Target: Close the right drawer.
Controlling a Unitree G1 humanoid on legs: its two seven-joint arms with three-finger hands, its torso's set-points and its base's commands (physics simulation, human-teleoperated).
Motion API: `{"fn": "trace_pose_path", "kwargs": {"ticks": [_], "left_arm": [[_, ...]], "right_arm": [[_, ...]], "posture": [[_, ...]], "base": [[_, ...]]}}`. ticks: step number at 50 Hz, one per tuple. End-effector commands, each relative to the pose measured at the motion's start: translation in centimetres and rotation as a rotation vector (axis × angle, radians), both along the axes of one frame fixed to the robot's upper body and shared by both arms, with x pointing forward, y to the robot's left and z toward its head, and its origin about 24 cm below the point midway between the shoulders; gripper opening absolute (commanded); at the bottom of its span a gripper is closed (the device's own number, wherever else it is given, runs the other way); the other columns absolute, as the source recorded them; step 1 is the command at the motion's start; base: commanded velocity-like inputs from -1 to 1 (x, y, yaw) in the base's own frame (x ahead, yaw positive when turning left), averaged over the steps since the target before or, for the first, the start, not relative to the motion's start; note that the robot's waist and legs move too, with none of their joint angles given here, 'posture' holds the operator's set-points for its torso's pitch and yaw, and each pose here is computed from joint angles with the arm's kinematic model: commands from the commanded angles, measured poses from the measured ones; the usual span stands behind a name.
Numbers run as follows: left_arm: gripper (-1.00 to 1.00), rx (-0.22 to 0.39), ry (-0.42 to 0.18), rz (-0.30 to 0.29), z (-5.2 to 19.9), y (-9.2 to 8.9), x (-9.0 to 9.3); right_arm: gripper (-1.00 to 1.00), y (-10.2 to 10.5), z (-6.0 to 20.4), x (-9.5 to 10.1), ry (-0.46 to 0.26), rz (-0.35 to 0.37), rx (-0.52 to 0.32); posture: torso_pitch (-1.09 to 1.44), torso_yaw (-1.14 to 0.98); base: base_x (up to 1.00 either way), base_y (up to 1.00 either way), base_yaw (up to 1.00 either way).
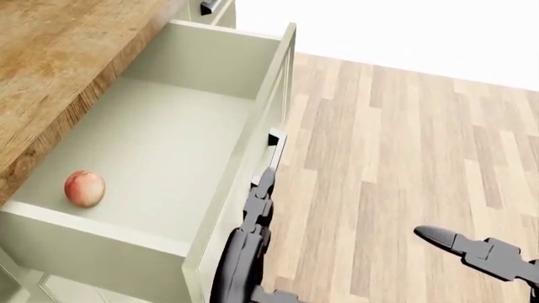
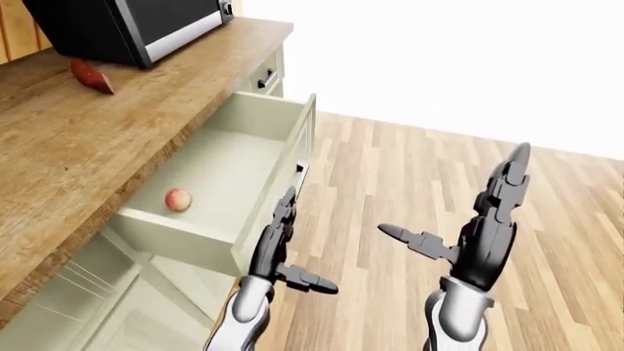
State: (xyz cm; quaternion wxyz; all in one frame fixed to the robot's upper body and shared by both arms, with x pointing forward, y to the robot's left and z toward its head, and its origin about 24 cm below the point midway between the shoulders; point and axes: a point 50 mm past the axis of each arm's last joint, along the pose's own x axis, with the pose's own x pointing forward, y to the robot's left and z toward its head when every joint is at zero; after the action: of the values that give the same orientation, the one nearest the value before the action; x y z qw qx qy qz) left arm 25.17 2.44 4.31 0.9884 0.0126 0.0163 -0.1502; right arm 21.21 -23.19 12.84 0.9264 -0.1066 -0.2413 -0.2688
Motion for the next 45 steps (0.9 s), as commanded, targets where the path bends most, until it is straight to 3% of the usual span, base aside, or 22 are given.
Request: {"fn": "trace_pose_path", "kwargs": {"ticks": [1, 9, 25, 29, 45], "left_arm": [[1.00, -0.044, -0.069, 0.006, 1.7, -0.3, 0.4], [1.00, -0.054, -0.009, 0.046, 1.0, 0.0, 1.0], [1.00, -0.064, 0.007, 0.136, 0.6, 0.4, 1.2], [1.00, -0.081, 0.027, 0.182, 0.4, 0.9, 1.7], [1.00, -0.103, 0.046, 0.228, 0.3, 1.5, 2.2]], "right_arm": [[1.00, 0.1, 1.4, -0.2, -0.074, 0.004, -0.031], [1.00, 0.1, 1.3, -0.2, -0.072, 0.004, -0.032], [1.00, 0.2, 1.3, -0.2, -0.072, 0.004, -0.036], [1.00, 0.2, 1.3, -0.2, -0.072, 0.003, -0.036], [1.00, 0.2, 1.1, -0.1, -0.064, 0.009, -0.033]], "posture": [[0.00, 0.00], [0.00, 0.00], [0.00, 0.00], [0.00, 0.00], [0.00, 0.00]], "base": [[0.00, 0.00, 0.00], [0.00, 0.00, 0.00], [0.00, 0.00, 0.00], [0.00, 0.00, 0.00], [0.00, 0.00, 0.00]]}}
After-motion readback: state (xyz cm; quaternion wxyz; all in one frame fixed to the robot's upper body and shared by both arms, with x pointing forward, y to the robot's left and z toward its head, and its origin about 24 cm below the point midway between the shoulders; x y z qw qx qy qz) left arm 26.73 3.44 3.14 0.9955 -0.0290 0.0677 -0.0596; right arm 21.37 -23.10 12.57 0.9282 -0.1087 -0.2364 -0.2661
